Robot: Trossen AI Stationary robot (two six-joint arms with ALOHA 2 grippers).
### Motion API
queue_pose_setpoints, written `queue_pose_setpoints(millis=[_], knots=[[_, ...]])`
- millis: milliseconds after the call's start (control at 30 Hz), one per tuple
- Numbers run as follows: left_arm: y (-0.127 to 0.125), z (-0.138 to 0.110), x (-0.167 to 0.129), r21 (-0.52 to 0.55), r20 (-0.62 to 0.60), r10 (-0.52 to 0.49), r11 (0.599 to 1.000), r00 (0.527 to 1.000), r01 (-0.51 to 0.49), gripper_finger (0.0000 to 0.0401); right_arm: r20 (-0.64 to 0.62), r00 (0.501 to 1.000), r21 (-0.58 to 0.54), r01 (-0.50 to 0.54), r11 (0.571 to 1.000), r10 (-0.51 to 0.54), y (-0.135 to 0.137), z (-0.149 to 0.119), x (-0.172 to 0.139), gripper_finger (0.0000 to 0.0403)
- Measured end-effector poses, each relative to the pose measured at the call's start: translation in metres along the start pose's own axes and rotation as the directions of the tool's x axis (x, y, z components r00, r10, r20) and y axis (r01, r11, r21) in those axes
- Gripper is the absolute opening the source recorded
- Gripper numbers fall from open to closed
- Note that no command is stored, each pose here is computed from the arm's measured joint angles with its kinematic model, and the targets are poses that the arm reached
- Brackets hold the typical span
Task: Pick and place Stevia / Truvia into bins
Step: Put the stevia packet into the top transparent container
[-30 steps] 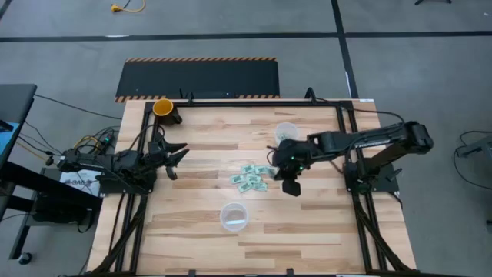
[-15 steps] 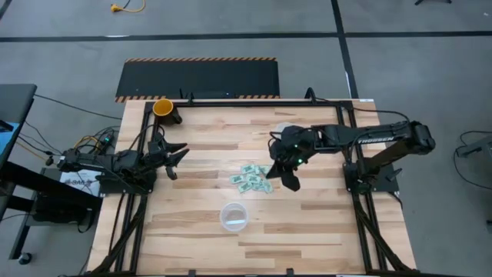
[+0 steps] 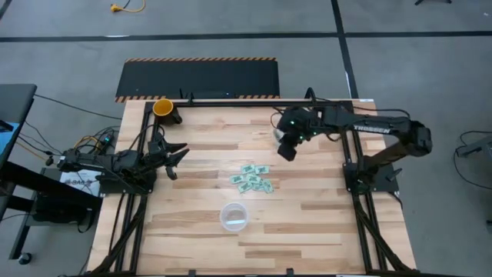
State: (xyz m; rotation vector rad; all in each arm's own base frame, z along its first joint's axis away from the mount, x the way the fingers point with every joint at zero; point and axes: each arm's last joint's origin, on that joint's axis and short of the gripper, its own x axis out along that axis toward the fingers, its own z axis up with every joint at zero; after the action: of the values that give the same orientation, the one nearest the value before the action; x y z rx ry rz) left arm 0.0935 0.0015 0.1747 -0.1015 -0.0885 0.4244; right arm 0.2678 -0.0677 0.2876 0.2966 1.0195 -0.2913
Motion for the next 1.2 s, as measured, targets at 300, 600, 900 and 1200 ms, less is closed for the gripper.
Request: queue_pose_setpoints(millis=[300,600,900,1200], knots=[[0.0,0.0,0.0,0.0,0.0,0.0,1.0,1.0,0.0,0.0104,-0.21,0.972,0.081,0.127,0.989,-0.108,-0.038,-0.006,0.029,0.0],[0.0,0.0,0.0,0.0,0.0,0.0,1.0,1.0,0.0,0.0104,-0.265,0.952,0.069,0.179,0.981,-0.155,-0.042,-0.005,0.05,0.0],[0.0,0.0,0.0,0.0,0.0,0.0,1.0,1.0,0.0,0.0104,-0.253,0.955,0.068,0.178,0.982,-0.155,-0.041,-0.004,0.05,0.0022],[0.0,0.0,0.0,0.0,0.0,0.0,1.0,1.0,0.0,0.0104,-0.254,0.957,0.093,0.166,0.982,-0.137,-0.039,-0.004,0.05,0.0107]])
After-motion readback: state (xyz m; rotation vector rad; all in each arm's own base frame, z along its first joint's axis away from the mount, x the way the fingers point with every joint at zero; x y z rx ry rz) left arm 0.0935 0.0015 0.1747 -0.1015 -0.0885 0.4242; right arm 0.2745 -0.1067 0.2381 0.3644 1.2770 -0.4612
